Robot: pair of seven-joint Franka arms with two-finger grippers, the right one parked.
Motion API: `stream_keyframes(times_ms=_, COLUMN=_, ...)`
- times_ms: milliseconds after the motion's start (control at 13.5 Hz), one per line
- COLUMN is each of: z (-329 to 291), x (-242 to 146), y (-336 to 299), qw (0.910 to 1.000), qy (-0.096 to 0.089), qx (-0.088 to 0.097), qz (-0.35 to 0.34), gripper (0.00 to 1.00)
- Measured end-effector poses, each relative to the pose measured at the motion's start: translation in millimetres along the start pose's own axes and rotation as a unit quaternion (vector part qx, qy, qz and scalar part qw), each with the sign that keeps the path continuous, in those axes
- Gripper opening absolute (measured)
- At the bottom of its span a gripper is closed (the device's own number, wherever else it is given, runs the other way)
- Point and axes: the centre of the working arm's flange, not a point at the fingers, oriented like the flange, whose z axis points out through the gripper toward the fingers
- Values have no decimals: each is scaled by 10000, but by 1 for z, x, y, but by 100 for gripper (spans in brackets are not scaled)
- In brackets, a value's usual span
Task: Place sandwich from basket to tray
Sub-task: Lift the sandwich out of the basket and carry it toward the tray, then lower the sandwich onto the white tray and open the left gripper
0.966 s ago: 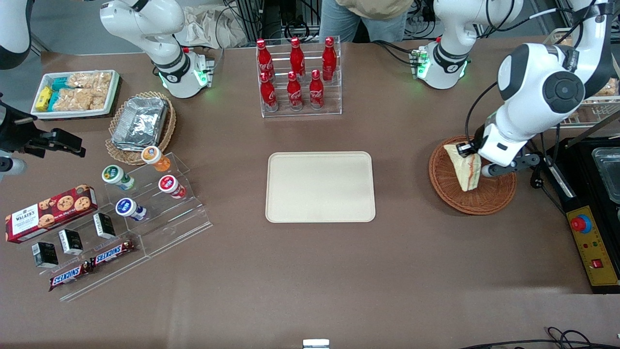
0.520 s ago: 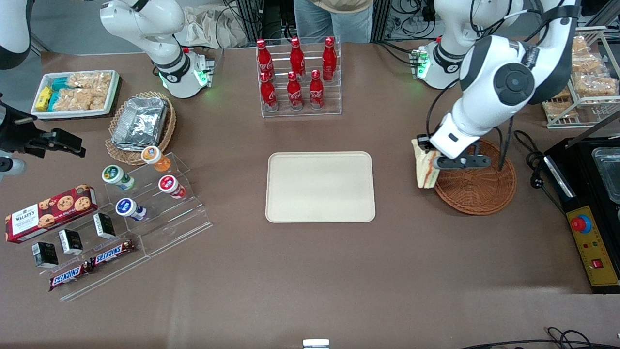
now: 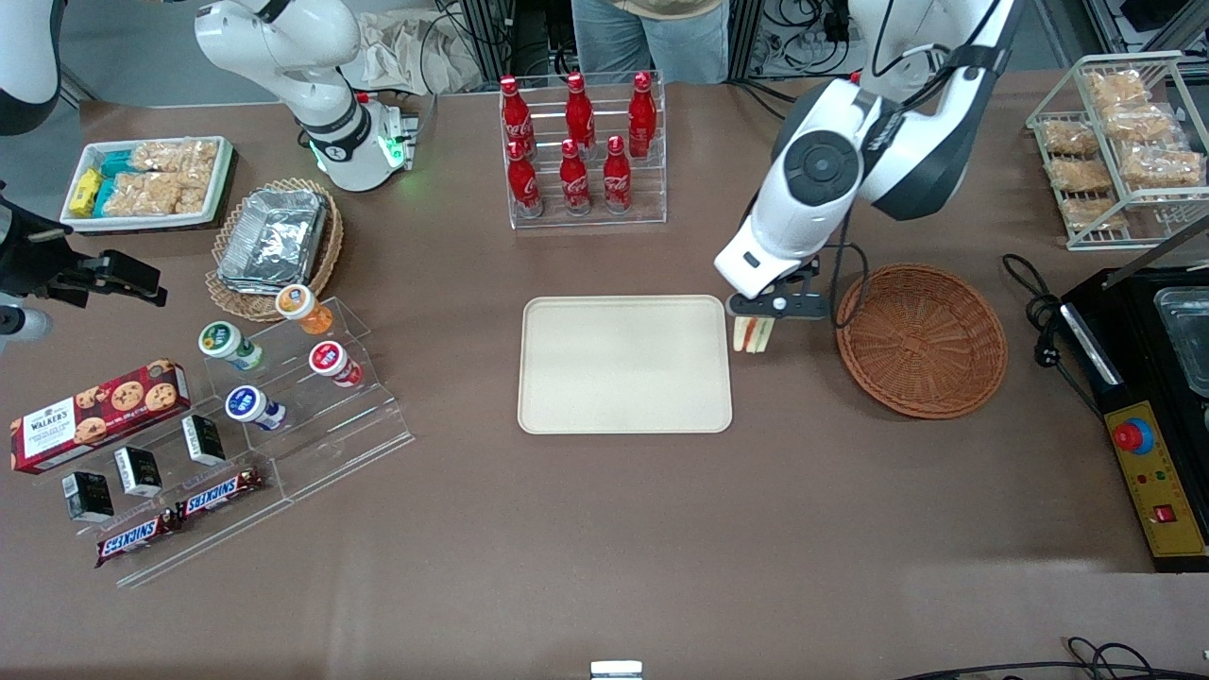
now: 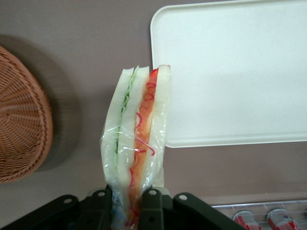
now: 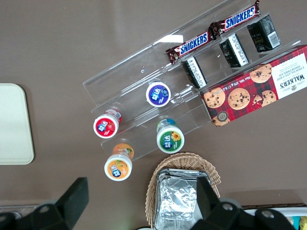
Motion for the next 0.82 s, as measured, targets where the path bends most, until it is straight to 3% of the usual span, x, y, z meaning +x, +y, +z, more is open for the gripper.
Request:
stream_keyframes(times_ms=371, z=55, x=14, y=25, qw=9997, qy=13, qx=196, qz=-174, gripper=21)
stream_keyframes(times_ms=817, z=100, x=23, y=42, qw=9994, qy=65, qx=178, qz=-297, gripper=21)
